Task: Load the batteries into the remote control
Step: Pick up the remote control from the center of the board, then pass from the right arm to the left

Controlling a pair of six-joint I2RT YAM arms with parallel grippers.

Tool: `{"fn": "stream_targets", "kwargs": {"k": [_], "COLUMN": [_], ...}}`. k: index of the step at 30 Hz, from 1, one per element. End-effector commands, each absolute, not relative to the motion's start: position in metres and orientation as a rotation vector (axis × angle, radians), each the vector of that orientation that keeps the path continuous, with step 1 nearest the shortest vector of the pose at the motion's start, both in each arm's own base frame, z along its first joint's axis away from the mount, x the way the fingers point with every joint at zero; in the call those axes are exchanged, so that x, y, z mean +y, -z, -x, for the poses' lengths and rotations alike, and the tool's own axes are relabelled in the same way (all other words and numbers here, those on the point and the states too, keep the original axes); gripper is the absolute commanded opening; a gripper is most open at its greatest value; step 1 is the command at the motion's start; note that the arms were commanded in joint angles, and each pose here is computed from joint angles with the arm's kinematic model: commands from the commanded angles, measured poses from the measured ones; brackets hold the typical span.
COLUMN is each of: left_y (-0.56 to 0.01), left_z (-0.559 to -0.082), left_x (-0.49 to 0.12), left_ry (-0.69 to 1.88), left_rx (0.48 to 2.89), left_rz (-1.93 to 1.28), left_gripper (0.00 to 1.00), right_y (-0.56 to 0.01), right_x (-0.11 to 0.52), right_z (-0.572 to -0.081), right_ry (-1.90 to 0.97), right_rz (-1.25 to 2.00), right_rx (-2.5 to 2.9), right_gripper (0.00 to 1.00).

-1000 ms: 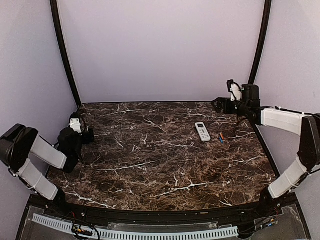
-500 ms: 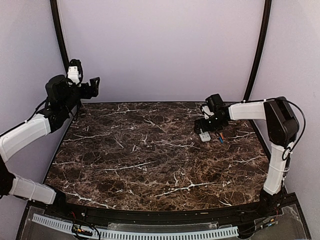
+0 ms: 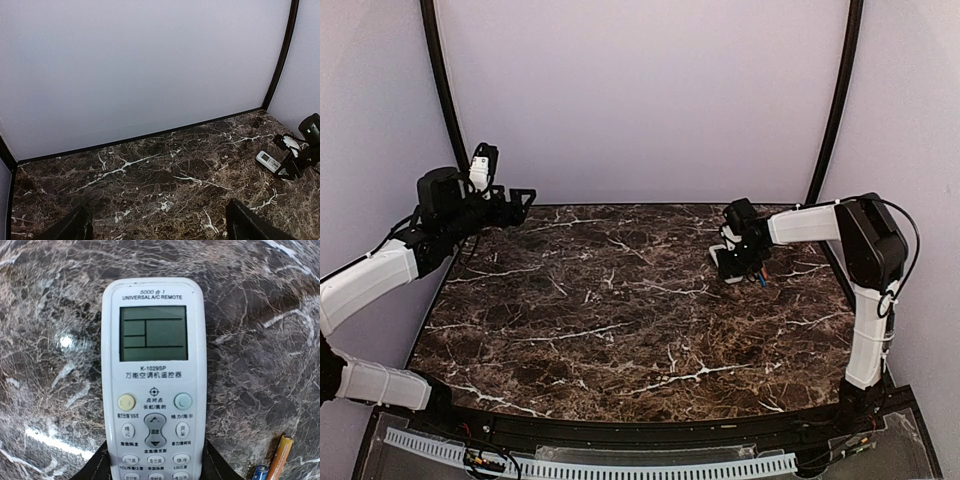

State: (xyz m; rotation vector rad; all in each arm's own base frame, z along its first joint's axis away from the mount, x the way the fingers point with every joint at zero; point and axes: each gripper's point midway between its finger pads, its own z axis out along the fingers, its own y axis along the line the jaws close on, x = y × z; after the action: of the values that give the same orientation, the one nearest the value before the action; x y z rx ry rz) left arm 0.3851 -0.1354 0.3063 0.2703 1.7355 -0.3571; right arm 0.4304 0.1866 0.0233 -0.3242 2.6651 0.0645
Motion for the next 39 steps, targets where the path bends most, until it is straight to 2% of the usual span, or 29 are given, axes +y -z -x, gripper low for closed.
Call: {"fn": "stream_targets", "kwargs": {"k": [1, 6, 10, 13, 15, 21, 26, 33, 39], "left_y": [-0.305, -0.323, -0.321, -0.309, -0.302, -0.281, -0.256, -0.254, -0.243], "left_z": [-0.369, -0.347, -0.309, -0.265, -0.249, -0.249, -0.245, -0.248, -0.246], "left_x": [-0.145, -0.160, -0.189, -0.222, -0.238, -0.278, -0.305, -0.315, -0.321], "left_ry": [0.410, 0.451, 0.388, 0.231, 0.152, -0.008, -0.115, -0.176, -0.141], "left_rx": [1.722, 1.627, 1.466, 1.196, 1.036, 0.866, 0.748, 0.684, 0.728], "left_rz": [-0.346, -0.492, -0.847, -1.244, -1.387, -1.621, -1.759, -1.748, -1.805], "left_gripper": [0.91, 0.89, 0.85, 0.85, 0.85, 0.82, 0.82, 0.77, 0.62], "right_y": [-0.026, -0.063, -0.101, -0.126, -0.142, -0.182, -0.203, -0.215, -0.221], "right_x": [0.196, 0.226, 0.248, 0.263, 0.275, 0.326, 0.362, 0.396, 0.418], "right_z": [-0.427, -0.421, -0.407, -0.388, -0.372, -0.308, -0.262, -0.226, -0.217], "right_ry": [-0.095, -0.256, -0.402, -0.498, -0.563, -0.784, -0.891, -0.996, -1.032], "right_rz": [0.374, 0.512, 0.620, 0.680, 0.725, 0.921, 1.083, 1.199, 1.262], "right_rx": [2.676, 2.619, 2.585, 2.572, 2.557, 2.518, 2.477, 2.423, 2.379], "right_gripper": [0.44, 0.39, 0.35, 0.32, 0.31, 0.28, 0.28, 0.28, 0.27]}}
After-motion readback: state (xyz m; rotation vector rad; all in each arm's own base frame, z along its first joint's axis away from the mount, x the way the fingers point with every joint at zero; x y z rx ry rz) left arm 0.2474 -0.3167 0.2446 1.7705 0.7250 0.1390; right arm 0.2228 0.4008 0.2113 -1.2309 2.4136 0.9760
